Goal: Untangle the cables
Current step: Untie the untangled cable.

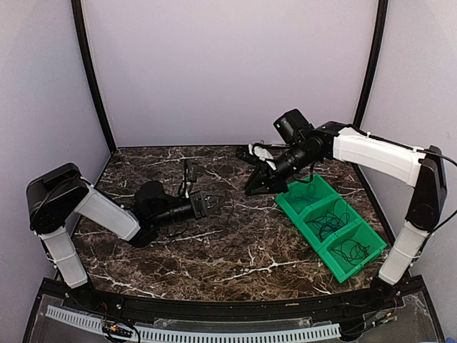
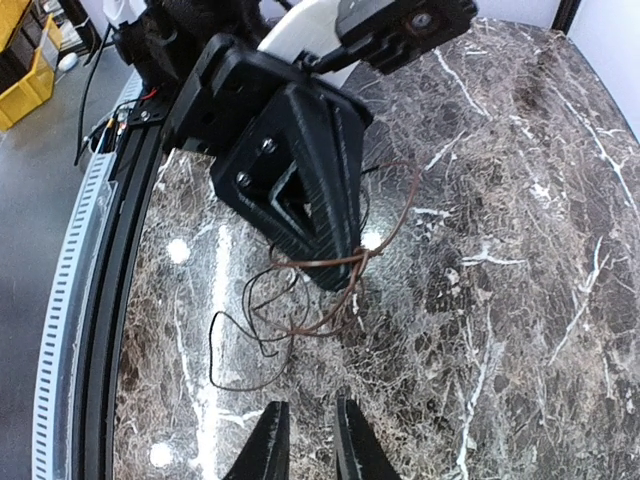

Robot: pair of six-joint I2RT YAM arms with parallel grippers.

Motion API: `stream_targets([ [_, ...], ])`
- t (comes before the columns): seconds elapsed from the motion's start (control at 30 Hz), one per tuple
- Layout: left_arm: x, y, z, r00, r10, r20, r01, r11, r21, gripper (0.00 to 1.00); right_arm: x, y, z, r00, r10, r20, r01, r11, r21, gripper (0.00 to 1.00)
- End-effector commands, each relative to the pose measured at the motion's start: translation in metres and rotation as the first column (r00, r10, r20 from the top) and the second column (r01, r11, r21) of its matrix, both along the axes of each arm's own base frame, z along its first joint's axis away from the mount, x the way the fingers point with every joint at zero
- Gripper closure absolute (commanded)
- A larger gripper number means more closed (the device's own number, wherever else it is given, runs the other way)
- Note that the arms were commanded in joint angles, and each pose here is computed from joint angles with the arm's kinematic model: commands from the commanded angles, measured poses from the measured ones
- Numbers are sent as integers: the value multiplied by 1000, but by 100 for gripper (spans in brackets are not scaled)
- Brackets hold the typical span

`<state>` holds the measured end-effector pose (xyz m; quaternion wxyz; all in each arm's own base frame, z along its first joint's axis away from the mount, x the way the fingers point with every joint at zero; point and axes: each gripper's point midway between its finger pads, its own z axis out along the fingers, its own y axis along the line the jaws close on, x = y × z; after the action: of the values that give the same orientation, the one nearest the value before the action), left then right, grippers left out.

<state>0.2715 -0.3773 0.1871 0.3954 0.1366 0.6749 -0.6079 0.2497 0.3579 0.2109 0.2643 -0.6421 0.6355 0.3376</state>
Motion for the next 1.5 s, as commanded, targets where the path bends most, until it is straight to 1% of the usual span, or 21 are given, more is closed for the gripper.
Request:
stream_targets([
  [0.0, -7, -11, 9, 997, -59, 46, 58, 998, 9, 100, 11, 20, 21, 997, -2, 72, -1, 999, 46, 81],
  [0.2, -12, -17, 12, 994, -91, 60, 90, 996, 20, 100, 2, 36, 13, 997, 40, 68, -42, 999, 25, 80],
  [0.6, -16, -18, 14, 993, -104, 62, 104, 995, 6, 100, 5, 35, 3, 997, 24, 71, -24, 1000, -6, 84],
  [1.07, -15, -17, 18, 994, -96, 61, 97, 995, -11, 100, 2, 34, -8, 998, 33, 57, -31, 999, -29, 80],
  [1.13, -15, -17, 18, 993, -99, 60, 100, 995, -12, 100, 2, 34, -10, 998, 33, 53, -32, 999, -31, 81],
  [1.3, -15, -17, 16, 993, -101, 54, 102, 995, -14, 100, 2, 36, -9, 998, 34, 47, -33, 999, -29, 93],
  [1.47, -13, -15, 15, 995, -85, 45, 85, 996, -16, 100, 3, 35, -6, 998, 25, 49, -24, 999, -26, 99],
])
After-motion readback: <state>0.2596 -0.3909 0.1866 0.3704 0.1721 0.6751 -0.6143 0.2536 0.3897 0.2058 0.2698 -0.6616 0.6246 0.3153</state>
